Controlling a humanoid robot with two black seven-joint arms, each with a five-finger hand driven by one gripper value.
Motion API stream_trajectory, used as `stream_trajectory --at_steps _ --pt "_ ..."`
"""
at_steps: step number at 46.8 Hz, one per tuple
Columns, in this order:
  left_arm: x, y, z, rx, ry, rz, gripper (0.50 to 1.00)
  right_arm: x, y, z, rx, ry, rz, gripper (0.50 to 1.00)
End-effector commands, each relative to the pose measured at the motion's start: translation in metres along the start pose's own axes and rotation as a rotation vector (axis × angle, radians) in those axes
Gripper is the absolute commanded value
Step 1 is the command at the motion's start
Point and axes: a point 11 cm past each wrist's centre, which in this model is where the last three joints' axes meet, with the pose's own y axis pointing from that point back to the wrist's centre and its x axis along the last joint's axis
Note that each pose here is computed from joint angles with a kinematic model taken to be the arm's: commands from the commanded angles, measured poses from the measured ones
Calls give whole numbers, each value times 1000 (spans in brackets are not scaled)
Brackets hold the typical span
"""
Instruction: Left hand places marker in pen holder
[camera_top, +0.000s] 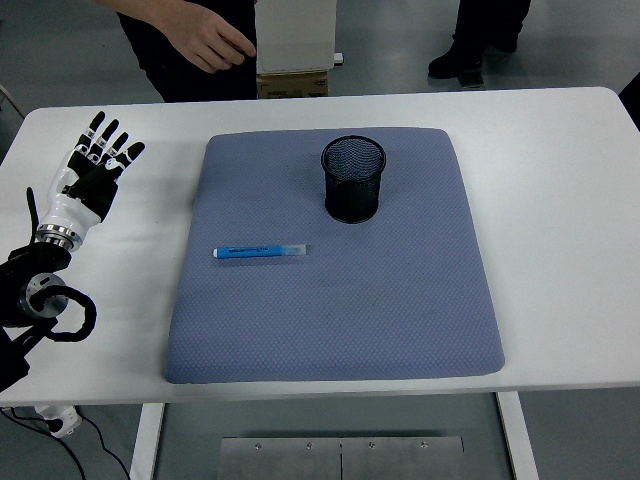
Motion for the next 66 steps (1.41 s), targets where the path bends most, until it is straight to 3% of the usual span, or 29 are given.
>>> stream_trajectory --at_steps 1,66 --pt "1 1 -1 3 -1 2 1000 0 0 0 1 0 0 1000" --pt "-1 0 2 -20 25 -10 1000 0 0 0 -1 0 0 1000"
